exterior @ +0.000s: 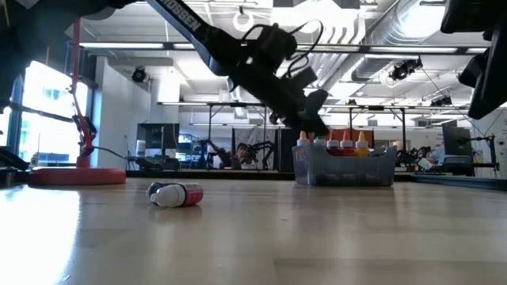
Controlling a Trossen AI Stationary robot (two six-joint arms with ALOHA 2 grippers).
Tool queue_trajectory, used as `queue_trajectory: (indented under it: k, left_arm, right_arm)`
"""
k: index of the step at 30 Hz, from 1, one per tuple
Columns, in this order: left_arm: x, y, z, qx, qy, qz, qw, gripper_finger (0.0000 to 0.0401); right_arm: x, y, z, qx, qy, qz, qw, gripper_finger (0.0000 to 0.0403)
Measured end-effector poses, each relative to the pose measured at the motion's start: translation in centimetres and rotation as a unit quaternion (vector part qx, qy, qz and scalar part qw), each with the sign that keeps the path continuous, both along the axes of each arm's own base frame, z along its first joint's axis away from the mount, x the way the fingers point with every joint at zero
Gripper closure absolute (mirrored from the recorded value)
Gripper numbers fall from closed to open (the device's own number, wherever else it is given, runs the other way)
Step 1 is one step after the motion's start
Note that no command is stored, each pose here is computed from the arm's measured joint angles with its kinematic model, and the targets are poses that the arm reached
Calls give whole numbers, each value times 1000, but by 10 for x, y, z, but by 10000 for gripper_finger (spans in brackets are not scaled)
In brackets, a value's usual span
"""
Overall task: Pick & Place food coloring
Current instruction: Put the small green food coloring bottle into the bin, then put the small blue food coloring bottle into the bin
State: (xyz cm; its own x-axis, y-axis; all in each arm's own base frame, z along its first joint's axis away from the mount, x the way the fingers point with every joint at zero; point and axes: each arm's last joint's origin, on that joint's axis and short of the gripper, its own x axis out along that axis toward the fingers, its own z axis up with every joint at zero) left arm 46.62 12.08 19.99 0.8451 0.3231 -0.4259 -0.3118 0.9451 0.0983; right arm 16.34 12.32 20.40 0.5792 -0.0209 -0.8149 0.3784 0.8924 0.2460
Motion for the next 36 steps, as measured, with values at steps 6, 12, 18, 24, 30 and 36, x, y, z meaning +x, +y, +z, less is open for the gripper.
queue_trajectory:
  k: [6,12,18,24,30,36]
  left_arm:
    - [-1,9,-6,-18,-3,13,1000,284]
    - [-1,4,1,-10,-3,-31,999,230]
    - [-29,-10,58,-6,19,-104,994,220]
    - [-83,-32,125,9,59,-140,988,220]
    - [-130,-73,144,-67,146,-194,968,220]
    - [-141,-146,108,-116,207,-226,945,219]
  right_arm:
    - [0,1,0,-6,-5,0,1000,231]
    - [0,0,1,-21,-15,-5,1000,231]
    - [1,-1,1,-47,-27,-2,999,231]
    - [2,-4,3,-121,-51,22,991,231]
    - [13,-14,9,-229,-101,6,968,231]
    - [28,-29,16,-317,-126,-31,939,231]
